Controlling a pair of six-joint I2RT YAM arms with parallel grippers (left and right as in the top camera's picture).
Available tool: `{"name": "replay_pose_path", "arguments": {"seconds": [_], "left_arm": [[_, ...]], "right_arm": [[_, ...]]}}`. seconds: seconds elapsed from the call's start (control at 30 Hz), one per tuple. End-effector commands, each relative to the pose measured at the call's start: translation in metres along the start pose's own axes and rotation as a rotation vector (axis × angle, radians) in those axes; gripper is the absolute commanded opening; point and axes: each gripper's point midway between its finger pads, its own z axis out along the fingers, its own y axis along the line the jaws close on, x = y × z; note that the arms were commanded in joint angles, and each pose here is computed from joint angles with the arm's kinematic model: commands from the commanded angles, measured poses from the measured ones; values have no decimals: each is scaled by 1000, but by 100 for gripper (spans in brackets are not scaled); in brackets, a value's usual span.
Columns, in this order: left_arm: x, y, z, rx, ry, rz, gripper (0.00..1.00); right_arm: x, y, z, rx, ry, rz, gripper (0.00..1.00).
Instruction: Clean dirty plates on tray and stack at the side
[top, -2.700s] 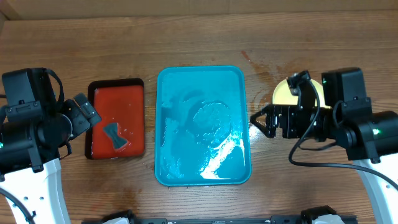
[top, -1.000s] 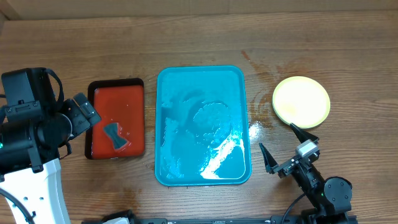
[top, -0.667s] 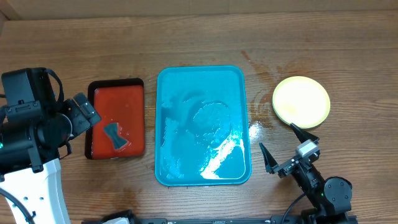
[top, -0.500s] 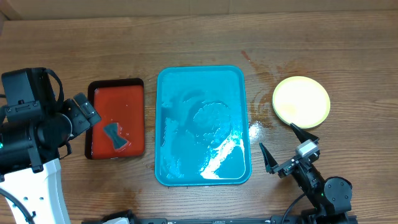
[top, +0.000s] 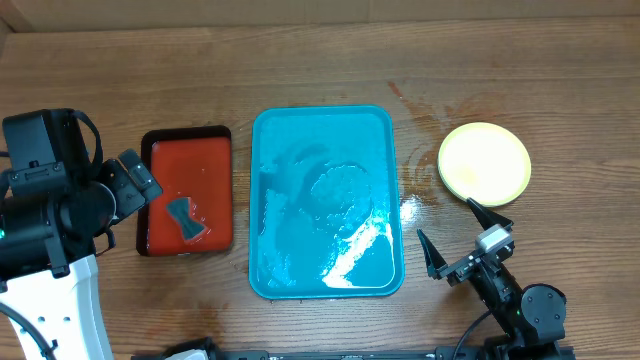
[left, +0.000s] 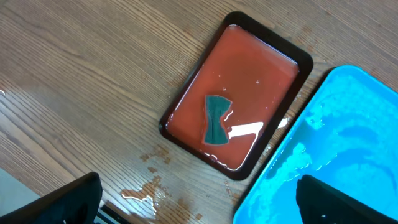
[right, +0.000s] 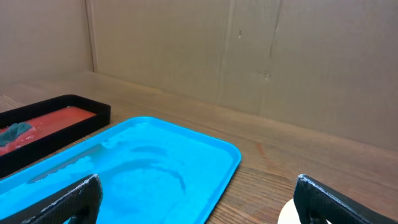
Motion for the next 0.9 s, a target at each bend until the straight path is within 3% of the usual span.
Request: {"name": "replay_pose_path", "arguments": {"seconds": [0.0, 0.13, 0.3, 0.47, 0.87], "left_arm": [[-1, -4, -14, 24, -49, 26, 100], [-9, -14, -33, 68, -186, 69, 100], [-19, -60, -49, 334, -441, 156, 100], [13, -82, -36, 502, -575, 276, 100], [78, -67, 18, 656, -819, 246, 100]], "right_arm": [[3, 1, 0, -5, -1, 0, 100], [3, 1, 0, -5, -1, 0, 100], [3, 1, 0, -5, -1, 0, 100], [3, 1, 0, -5, -1, 0, 100], [3, 1, 0, -5, -1, 0, 100]]}}
